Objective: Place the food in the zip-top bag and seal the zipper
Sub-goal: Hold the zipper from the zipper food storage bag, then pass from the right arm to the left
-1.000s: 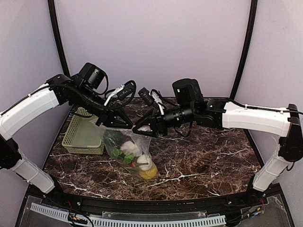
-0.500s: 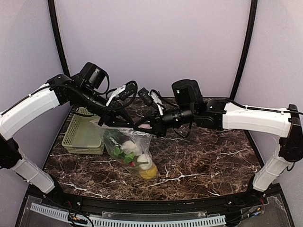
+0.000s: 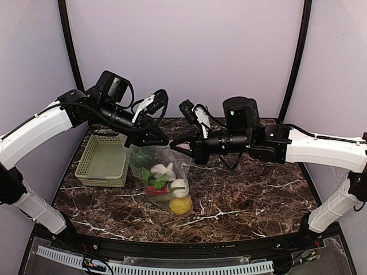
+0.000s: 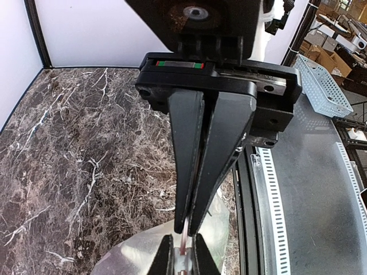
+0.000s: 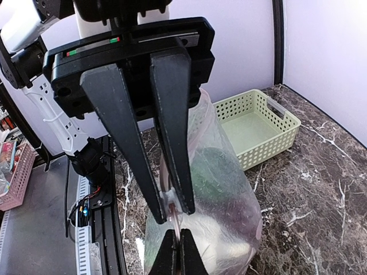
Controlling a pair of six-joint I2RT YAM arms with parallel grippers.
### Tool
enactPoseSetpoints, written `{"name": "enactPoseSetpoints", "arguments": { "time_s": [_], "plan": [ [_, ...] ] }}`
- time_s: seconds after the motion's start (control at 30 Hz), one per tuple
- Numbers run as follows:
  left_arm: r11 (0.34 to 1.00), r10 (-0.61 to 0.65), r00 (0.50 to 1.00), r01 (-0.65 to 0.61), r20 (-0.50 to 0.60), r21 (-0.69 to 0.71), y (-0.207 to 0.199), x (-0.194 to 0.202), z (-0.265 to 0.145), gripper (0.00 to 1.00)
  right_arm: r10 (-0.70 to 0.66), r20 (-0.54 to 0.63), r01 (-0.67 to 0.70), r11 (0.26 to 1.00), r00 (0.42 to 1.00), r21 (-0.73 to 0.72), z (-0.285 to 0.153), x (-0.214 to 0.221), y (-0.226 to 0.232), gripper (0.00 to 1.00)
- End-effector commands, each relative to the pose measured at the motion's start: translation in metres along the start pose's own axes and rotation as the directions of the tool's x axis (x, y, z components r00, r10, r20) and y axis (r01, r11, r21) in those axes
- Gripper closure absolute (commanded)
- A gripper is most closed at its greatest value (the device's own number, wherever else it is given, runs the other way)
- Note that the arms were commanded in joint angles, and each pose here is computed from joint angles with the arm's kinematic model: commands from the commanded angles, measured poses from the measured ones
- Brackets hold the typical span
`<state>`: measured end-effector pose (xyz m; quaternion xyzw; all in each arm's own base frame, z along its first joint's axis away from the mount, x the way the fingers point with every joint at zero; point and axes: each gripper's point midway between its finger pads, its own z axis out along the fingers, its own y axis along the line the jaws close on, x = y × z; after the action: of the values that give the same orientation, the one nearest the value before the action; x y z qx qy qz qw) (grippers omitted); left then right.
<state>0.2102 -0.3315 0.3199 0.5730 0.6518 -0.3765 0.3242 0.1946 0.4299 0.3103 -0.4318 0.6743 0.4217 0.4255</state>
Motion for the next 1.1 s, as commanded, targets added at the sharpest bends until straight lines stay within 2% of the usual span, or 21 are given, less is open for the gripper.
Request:
{"name": "enactPoseSetpoints", "arguments": {
  "time_s": [0.0, 0.63, 0.7, 0.77, 0.83, 0.9, 0.97, 1.03, 1.07],
  "plan": [
    [0.979, -0.117, 0.984, 0.092, -0.133, -0.183, 0.019, 0.039, -0.042, 0.99, 0.045, -0.085, -0.025, 0.975, 0.995, 0.219, -0.041, 0.024, -0.044, 1.00],
    [0.965, -0.137, 0.981, 0.102, -0.135, -0.240, 0.023, 0.045, -0.055, 0.99, 0.054, -0.076, -0.033, 0.966, 0.996, 0.256, -0.056, 0.028, -0.052, 1.00],
    [0.971, -0.145, 0.982, 0.119, -0.117, -0.207, 0.019, 0.042, -0.052, 0.99, 0.037, -0.063, -0.024, 0.979, 0.997, 0.201, -0.055, 0.022, -0.042, 1.00],
    [0.979, -0.157, 0.984, 0.143, -0.087, -0.144, 0.012, 0.037, -0.046, 0.99, -0.004, -0.009, 0.004, 0.999, 1.000, 0.041, -0.055, 0.009, -0.013, 1.00],
    [0.982, -0.177, 0.983, 0.172, -0.056, -0.080, 0.006, 0.031, -0.041, 0.86, -0.021, 0.033, 0.025, 0.991, 0.999, -0.132, -0.057, -0.002, 0.018, 1.00],
    [0.982, -0.186, 0.982, 0.185, -0.015, -0.045, 0.001, 0.022, -0.040, 0.50, -0.019, 0.043, 0.027, 0.978, 0.999, -0.208, -0.057, -0.010, 0.031, 1.00],
    [0.983, -0.177, 0.984, 0.178, 0.039, -0.035, -0.003, 0.011, -0.044, 0.26, -0.015, 0.032, 0.022, 0.973, 0.999, -0.231, -0.054, -0.011, 0.034, 1.00],
    [0.983, -0.166, 0.982, 0.172, 0.086, -0.064, -0.003, 0.003, -0.051, 0.15, -0.010, 0.021, 0.015, 0.972, 1.000, -0.234, -0.052, -0.008, 0.034, 1.00],
    [0.980, -0.172, 0.979, 0.182, 0.110, -0.082, -0.001, -0.001, -0.054, 0.13, -0.007, 0.015, 0.010, 0.974, 1.000, -0.227, -0.052, -0.005, 0.032, 1.00]
  ]
}}
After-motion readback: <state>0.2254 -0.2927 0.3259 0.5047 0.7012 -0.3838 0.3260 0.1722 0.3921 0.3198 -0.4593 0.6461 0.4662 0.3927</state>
